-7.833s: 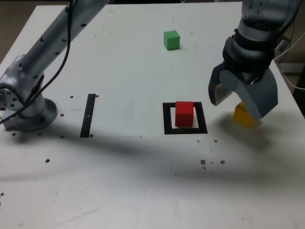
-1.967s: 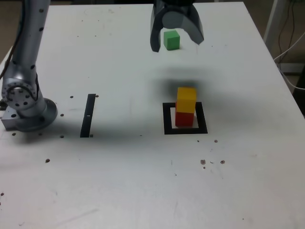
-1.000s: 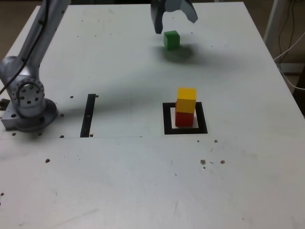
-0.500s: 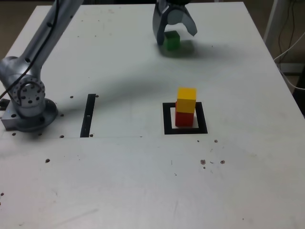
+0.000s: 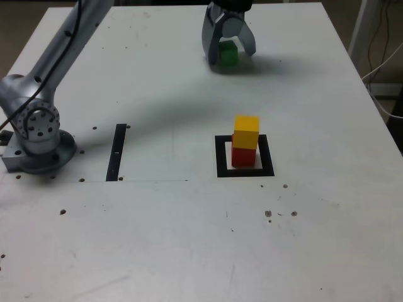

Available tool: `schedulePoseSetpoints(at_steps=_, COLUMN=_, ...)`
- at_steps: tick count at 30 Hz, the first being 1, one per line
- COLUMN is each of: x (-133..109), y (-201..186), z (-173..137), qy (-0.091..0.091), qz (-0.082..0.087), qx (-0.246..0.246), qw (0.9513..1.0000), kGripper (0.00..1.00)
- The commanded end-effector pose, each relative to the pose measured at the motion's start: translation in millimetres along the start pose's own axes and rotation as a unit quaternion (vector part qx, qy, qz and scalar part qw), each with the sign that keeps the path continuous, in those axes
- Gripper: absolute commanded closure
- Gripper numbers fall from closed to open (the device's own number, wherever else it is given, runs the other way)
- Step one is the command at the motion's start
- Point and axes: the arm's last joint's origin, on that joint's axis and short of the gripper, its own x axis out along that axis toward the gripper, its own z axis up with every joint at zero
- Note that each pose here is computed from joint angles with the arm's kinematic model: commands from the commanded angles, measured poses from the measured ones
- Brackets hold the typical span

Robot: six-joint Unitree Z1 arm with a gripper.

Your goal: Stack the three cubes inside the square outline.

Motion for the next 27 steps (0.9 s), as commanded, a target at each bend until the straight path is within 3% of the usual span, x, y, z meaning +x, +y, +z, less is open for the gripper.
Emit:
schedulePoseSetpoints(at_steps=1, x=-1, y=1, z=1, qy=-0.003, qz=0.002, qx=-0.001, qw=1.0000, kGripper=0.66)
schedulePoseSetpoints(at_steps=5, x=-2, y=1, z=1, qy=-0.006, qz=0.003, qx=0.002, qw=1.0000, kGripper=0.76)
schedulePoseSetpoints(at_steps=27, x=-18, y=-6, z=-7, qy=-0.018, qz=0.005, qx=0.005, qw=0.9998, kGripper=0.76)
